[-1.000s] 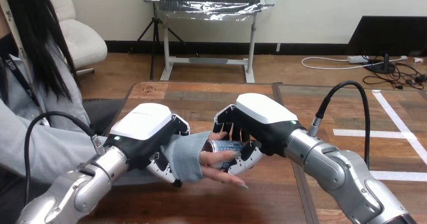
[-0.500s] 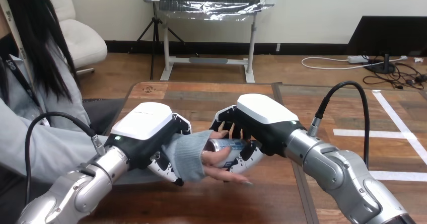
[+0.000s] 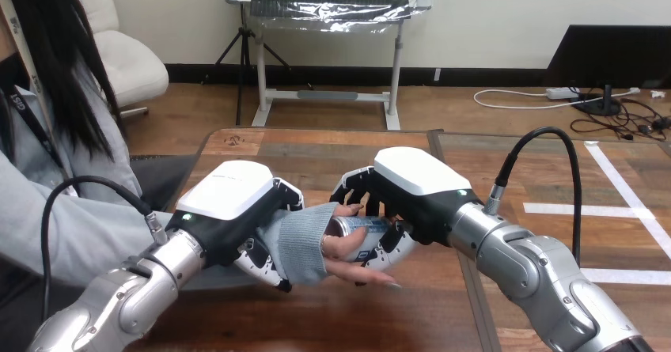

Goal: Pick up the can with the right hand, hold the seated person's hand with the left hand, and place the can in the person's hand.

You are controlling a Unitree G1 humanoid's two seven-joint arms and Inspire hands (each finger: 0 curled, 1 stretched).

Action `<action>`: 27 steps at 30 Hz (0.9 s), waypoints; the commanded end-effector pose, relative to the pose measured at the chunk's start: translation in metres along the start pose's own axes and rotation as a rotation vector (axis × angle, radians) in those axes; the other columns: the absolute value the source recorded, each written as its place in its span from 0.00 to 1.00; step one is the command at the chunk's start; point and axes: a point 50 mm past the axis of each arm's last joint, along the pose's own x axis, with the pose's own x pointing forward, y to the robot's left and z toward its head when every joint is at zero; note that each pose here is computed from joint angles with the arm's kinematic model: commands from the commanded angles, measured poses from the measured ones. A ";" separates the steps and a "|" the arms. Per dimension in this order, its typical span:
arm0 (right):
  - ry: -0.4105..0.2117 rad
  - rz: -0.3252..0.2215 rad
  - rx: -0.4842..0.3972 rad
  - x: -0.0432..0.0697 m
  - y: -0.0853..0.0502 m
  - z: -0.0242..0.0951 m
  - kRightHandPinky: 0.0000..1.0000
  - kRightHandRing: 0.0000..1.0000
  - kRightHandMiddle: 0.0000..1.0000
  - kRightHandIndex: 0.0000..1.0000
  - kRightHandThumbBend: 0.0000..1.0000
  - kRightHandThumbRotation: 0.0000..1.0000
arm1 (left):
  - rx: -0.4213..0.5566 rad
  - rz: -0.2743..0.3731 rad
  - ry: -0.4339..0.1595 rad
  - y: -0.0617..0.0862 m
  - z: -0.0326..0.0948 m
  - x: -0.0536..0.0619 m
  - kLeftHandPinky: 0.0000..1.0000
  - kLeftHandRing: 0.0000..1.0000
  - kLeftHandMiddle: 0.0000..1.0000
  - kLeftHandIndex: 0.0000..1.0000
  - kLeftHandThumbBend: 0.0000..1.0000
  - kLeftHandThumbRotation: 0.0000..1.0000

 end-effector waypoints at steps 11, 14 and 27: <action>-0.008 -0.077 -0.034 0.007 -0.025 0.004 0.53 0.62 0.66 0.72 0.93 0.03 | 0.011 0.105 -0.072 0.026 0.015 0.013 0.39 0.41 0.44 0.46 0.89 0.09; -0.001 -0.075 -0.035 0.007 -0.026 0.003 0.53 0.62 0.66 0.73 0.93 0.03 | 0.013 0.102 -0.071 0.026 0.015 0.012 0.39 0.41 0.45 0.47 0.89 0.10; 0.029 -0.062 -0.052 0.006 -0.026 -0.002 0.54 0.63 0.66 0.74 0.91 0.05 | 0.012 0.110 -0.074 0.026 0.015 0.010 0.38 0.40 0.44 0.47 0.90 0.10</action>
